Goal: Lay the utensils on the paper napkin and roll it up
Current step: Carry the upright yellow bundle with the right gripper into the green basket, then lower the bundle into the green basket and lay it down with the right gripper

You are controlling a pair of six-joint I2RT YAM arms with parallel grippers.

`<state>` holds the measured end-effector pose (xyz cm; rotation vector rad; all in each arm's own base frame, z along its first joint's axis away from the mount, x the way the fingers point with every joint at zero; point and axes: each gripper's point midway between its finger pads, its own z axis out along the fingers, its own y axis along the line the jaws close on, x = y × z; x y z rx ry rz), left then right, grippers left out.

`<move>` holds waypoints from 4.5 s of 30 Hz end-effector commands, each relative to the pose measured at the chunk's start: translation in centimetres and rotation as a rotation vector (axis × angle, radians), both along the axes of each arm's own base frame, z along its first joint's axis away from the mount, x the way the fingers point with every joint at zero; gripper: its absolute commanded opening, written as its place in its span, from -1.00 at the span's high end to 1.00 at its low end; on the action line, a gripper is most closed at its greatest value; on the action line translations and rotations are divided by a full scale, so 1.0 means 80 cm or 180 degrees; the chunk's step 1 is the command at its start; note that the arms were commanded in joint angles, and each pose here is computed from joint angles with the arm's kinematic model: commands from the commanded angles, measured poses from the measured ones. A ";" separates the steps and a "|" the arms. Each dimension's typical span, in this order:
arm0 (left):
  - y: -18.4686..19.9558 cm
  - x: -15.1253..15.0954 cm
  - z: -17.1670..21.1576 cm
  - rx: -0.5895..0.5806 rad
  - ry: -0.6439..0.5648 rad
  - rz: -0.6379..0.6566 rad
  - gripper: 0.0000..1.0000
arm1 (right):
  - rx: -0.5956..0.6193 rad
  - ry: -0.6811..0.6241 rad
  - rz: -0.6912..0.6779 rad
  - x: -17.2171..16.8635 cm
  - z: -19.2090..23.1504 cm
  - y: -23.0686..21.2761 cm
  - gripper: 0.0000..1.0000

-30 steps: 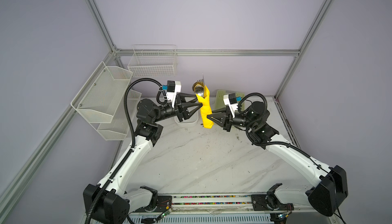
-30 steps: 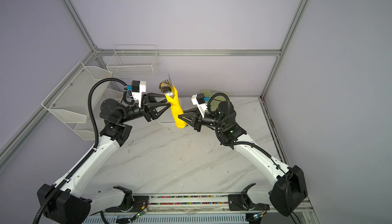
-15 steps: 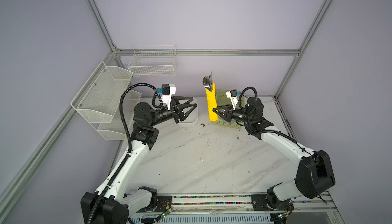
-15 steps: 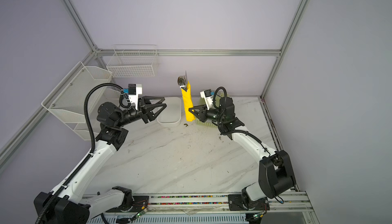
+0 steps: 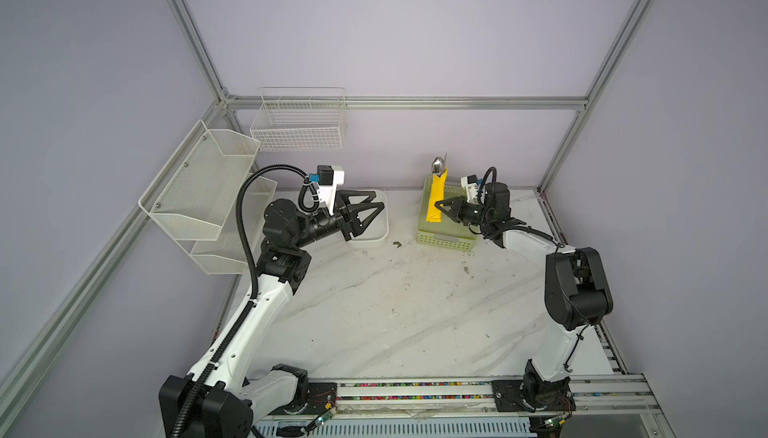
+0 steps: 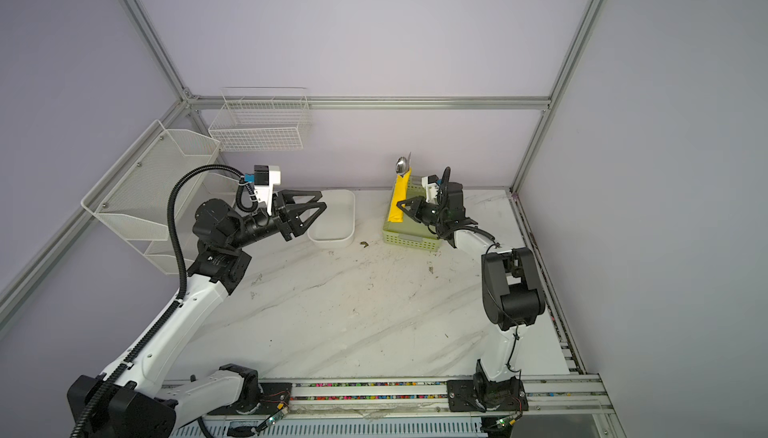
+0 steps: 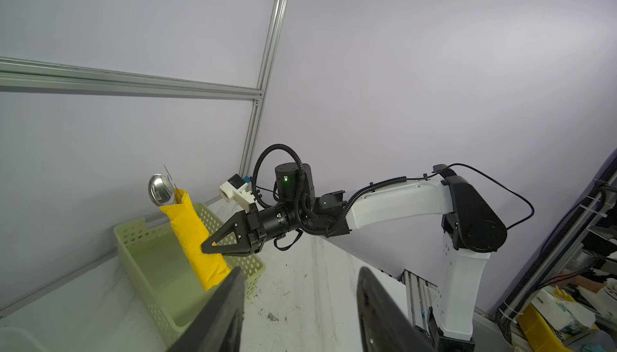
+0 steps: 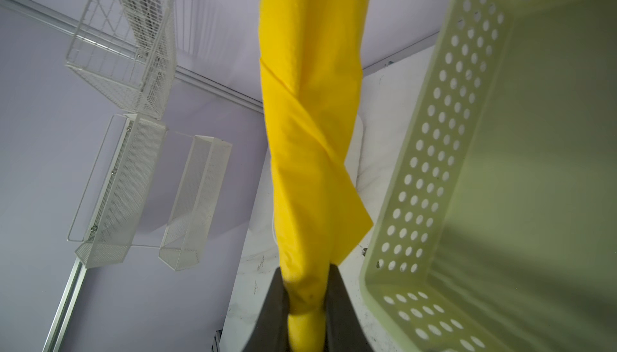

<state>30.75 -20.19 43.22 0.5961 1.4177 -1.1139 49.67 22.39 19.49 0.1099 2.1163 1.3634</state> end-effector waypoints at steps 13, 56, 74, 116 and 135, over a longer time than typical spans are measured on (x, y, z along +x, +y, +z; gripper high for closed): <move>0.028 0.026 -0.061 0.0531 0.0295 0.0466 -0.07 | 0.0049 0.0646 -0.0068 0.051 -0.070 -0.012 1.00; 0.027 0.021 -0.045 0.0346 0.0239 0.0389 -0.11 | -0.0301 0.1989 -0.0143 0.030 -0.244 -0.038 1.00; 0.027 0.018 -0.034 0.0359 0.0244 0.0362 -0.11 | -0.0651 0.2377 -0.0573 0.013 -0.278 -0.071 0.57; 0.026 0.018 -0.026 0.0287 0.0259 0.0317 -0.11 | -0.1035 0.2215 -0.0276 0.009 -0.282 -0.060 0.17; 0.025 0.021 -0.026 0.0213 0.0296 0.0304 -0.12 | -0.0489 0.2534 -0.0181 0.001 -0.325 -0.037 0.29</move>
